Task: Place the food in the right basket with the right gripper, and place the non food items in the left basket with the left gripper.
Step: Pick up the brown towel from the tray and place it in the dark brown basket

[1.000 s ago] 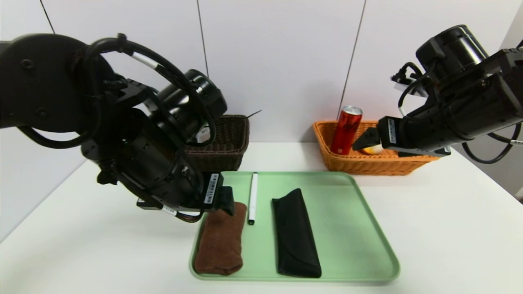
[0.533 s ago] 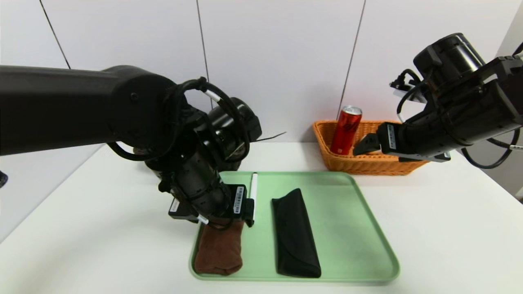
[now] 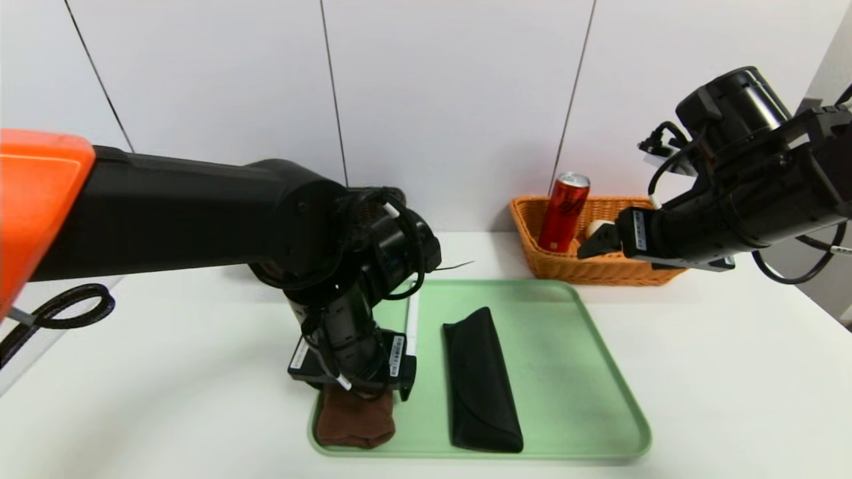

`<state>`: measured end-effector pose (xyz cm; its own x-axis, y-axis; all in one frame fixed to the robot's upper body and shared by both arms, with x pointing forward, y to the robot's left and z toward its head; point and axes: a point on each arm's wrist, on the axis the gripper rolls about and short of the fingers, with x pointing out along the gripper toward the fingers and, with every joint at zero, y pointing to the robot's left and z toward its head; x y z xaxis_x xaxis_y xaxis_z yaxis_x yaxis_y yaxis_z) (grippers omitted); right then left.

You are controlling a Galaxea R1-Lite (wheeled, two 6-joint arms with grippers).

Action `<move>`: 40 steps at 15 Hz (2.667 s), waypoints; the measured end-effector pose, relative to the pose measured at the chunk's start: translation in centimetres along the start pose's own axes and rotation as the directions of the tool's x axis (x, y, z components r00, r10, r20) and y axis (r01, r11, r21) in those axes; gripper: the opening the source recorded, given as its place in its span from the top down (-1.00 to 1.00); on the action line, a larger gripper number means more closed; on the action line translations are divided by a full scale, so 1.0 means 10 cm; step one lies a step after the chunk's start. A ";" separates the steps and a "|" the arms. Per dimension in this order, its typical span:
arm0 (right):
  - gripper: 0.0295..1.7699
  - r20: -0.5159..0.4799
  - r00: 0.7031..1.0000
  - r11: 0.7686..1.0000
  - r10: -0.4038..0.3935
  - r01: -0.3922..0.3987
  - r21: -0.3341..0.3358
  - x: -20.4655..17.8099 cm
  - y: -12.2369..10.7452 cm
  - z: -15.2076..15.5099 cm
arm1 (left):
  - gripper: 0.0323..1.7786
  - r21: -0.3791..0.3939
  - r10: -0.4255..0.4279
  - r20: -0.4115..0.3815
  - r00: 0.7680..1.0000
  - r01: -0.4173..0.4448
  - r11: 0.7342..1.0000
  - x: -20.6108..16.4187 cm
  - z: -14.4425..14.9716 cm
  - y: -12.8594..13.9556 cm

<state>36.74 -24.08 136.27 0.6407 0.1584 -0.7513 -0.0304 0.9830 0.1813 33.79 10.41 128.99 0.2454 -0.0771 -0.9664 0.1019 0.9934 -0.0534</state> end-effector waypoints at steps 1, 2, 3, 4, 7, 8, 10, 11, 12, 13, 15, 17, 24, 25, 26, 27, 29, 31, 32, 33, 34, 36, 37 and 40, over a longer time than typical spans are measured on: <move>-0.92 0.001 1.000 1.000 0.000 0.000 0.000 -0.01 0.00 0.00 | -0.90 0.001 0.009 -0.013 1.000 -0.009 1.000 0.05 0.00 -0.01; -0.92 0.002 1.000 1.000 -0.001 0.001 -0.001 -0.02 0.00 -0.01 | -0.90 0.003 0.016 -0.021 1.000 -0.016 1.000 0.09 0.00 -0.01; -0.92 0.003 1.000 1.000 -0.001 0.001 -0.002 -0.03 -0.01 -0.01 | -0.90 0.004 0.022 -0.029 0.999 -0.022 1.000 0.12 0.00 -0.02; -0.92 0.003 1.000 1.000 -0.002 0.002 -0.002 -0.04 -0.01 -0.02 | -0.90 0.002 0.027 -0.034 0.999 -0.027 1.000 0.15 0.00 -0.02; -0.92 0.000 1.000 1.000 -0.006 0.006 -0.002 -0.06 -0.03 -0.05 | -0.90 -0.002 0.029 -0.038 0.999 -0.029 1.000 0.18 0.01 -0.03; -0.92 0.000 1.000 1.000 -0.006 0.006 -0.003 -0.06 -0.03 -0.06 | -0.90 -0.002 0.029 -0.038 0.999 -0.029 1.000 0.18 0.01 -0.03; -0.92 0.002 1.000 1.000 -0.006 0.006 -0.002 -0.08 -0.03 -0.06 | -0.90 -0.001 0.029 -0.038 0.999 -0.029 1.000 0.19 0.01 -0.03; -0.92 0.002 1.000 1.000 -0.006 0.006 -0.003 -0.08 -0.03 -0.07 | -0.90 -0.001 0.027 -0.039 0.999 -0.027 1.000 0.19 0.01 -0.04; -0.92 0.003 1.000 1.000 -0.005 0.005 -0.003 -0.08 -0.03 -0.07 | -0.90 -0.001 0.026 -0.038 0.999 -0.027 1.000 0.19 0.02 -0.04; -0.92 0.002 1.000 1.000 -0.005 0.005 -0.003 -0.09 -0.03 -0.07 | -0.90 -0.002 0.024 -0.034 0.999 -0.024 1.000 0.20 0.03 -0.04; -0.92 0.002 1.000 1.000 -0.005 0.005 -0.002 -0.09 -0.04 -0.07 | -0.90 -0.003 0.018 -0.026 0.999 -0.018 1.000 0.21 0.04 -0.06; -0.92 0.001 1.000 1.000 -0.004 0.004 -0.001 -0.09 -0.04 -0.07 | -0.90 -0.002 0.017 -0.025 1.000 -0.017 1.000 0.21 0.04 -0.06; -0.92 -0.004 1.000 1.000 0.000 0.000 -0.004 -0.08 -0.04 -0.08 | 0.15 0.004 0.023 -0.029 0.999 -0.023 1.000 0.25 0.05 -0.07; -0.92 -0.004 1.000 1.000 0.000 0.000 -0.004 -0.08 -0.04 -0.08 | 0.42 0.005 0.020 -0.025 0.999 -0.020 1.000 0.23 0.05 -0.07; -0.92 -0.003 1.000 1.000 0.000 0.000 -0.004 -0.08 -0.04 -0.08 | 0.61 0.006 0.012 -0.016 1.000 -0.012 1.000 0.19 0.05 -0.07; -0.92 -0.002 1.000 1.000 0.000 0.000 -0.003 -0.09 -0.04 -0.08 | 0.61 0.005 0.001 -0.002 1.000 -0.001 1.000 0.13 0.05 -0.05; -0.92 0.000 1.000 1.000 -0.003 0.003 0.004 -0.09 -0.06 -0.08 | 0.61 0.003 -0.029 0.038 0.999 0.029 1.000 -0.05 0.03 -0.01; -0.92 -0.001 1.000 1.000 -0.009 0.009 0.011 -0.10 -0.09 -0.09 | 0.61 -0.004 -0.086 0.118 0.989 0.087 0.996 -0.34 0.01 0.05; -0.92 -0.004 1.000 1.000 -0.011 0.011 0.012 -0.10 -0.09 -0.10 | 0.61 -0.008 -0.129 0.180 0.975 0.133 0.991 -0.52 0.00 0.09; -0.92 -0.006 1.000 1.000 -0.012 0.012 0.011 -0.10 -0.10 -0.11 | 0.61 -0.014 -0.177 0.261 0.949 0.187 0.982 -0.72 0.01 0.15; -0.92 -0.008 1.000 1.000 -0.012 0.012 0.011 -0.10 -0.10 -0.11 | 0.61 -0.026 -0.216 0.352 0.911 0.240 0.970 -0.90 0.07 0.25; -0.92 -0.008 1.000 1.000 -0.012 0.013 0.011 -0.09 -0.10 -0.12 | 0.61 -0.076 -0.235 0.531 0.814 0.322 0.944 -1.22 0.24 0.53; -0.92 -0.004 1.000 1.000 -0.011 0.011 0.011 -0.08 -0.10 -0.11 | 0.61 -0.109 -0.213 0.597 0.774 0.341 0.934 -1.33 0.33 0.69; -0.92 0.016 1.000 1.000 -0.001 0.001 0.011 -0.05 -0.08 -0.08 | 0.61 -0.216 -0.094 0.690 0.717 0.328 0.920 -1.41 0.60 1.15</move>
<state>35.79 -24.92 136.00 0.6532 0.1554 -0.7411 -0.0210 0.9821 0.1874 37.28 22.41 143.50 0.8321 -0.2073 -0.5145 -0.0337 0.9069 -0.4199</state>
